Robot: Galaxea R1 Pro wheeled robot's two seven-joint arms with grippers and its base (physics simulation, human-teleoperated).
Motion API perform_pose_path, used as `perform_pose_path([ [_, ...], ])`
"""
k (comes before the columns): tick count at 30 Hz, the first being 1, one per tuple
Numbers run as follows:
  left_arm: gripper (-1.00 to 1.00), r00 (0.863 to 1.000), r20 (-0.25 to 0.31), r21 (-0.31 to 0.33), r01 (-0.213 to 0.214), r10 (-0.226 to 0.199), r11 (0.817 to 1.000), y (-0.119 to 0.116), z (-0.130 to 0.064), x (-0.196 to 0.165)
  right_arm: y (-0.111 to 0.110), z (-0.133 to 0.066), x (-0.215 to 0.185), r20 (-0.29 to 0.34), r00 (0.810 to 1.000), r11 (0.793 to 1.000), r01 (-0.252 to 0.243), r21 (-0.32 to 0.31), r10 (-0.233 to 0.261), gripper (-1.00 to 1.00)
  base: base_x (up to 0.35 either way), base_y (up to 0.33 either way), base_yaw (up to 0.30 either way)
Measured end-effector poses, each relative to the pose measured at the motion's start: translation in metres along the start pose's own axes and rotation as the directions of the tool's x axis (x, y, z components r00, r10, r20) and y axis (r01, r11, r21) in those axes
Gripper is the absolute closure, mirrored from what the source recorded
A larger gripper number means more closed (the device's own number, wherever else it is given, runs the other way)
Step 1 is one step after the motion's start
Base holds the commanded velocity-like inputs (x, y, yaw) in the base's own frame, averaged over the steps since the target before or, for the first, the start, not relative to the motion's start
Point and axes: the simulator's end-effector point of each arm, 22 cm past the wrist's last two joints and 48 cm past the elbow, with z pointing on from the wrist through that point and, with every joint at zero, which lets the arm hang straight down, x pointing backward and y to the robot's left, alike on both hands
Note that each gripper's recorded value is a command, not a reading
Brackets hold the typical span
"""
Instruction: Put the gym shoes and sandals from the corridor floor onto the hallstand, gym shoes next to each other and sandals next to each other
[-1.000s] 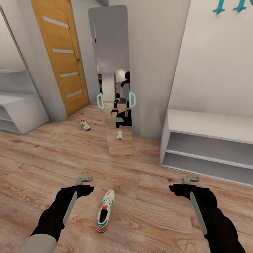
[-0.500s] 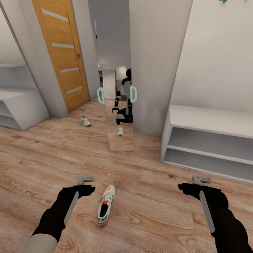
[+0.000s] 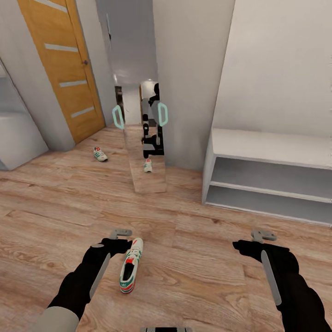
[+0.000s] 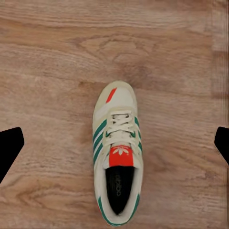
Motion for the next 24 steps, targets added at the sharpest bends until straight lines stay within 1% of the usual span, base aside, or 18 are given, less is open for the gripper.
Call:
perform_pose_path([
  [2, -1.00, 1.000, 0.006, 0.001, 0.000, 0.000, 1.000, 0.000, 0.004, 0.002, 0.000, 0.004, 0.004, -0.010, 1.000, 1.000, 0.001, 0.002, -0.001, -1.00, 0.000, 0.000, -0.221],
  [8, -1.00, 1.000, -0.001, 0.006, 0.004, -0.004, 1.000, -0.002, 0.017, 0.015, -0.001, 0.016, 0.016, -0.040, 0.999, 1.000, 0.005, 0.008, -0.005, -1.00, 0.000, 0.000, -0.219],
  [13, -1.00, 0.999, 0.045, 0.008, 0.009, -0.010, 1.000, -0.002, 0.029, 0.020, -0.002, 0.026, 0.027, -0.066, 0.998, 1.000, 0.009, 0.012, -0.008, -1.00, 0.000, 0.000, -0.216],
  [15, -1.00, 0.999, 0.053, 0.008, 0.010, -0.011, 1.000, -0.002, 0.033, 0.024, -0.002, 0.029, 0.032, -0.077, 0.997, 1.000, 0.011, 0.013, -0.010, -1.00, 0.000, 0.000, -0.209],
  [21, -1.00, 0.999, 0.045, 0.006, 0.009, -0.009, 1.000, 0.000, 0.048, 0.046, -0.002, 0.041, 0.045, -0.108, 0.994, 1.000, 0.015, 0.017, -0.013, -1.00, 0.000, 0.000, -0.201],
  [24, -1.00, 0.998, 0.064, 0.005, 0.010, -0.010, 1.000, 0.001, 0.050, 0.048, -0.002, 0.042, 0.047, -0.112, 0.994, 1.000, 0.016, 0.017, -0.014, -1.00, 0.000, 0.000, -0.196],
])
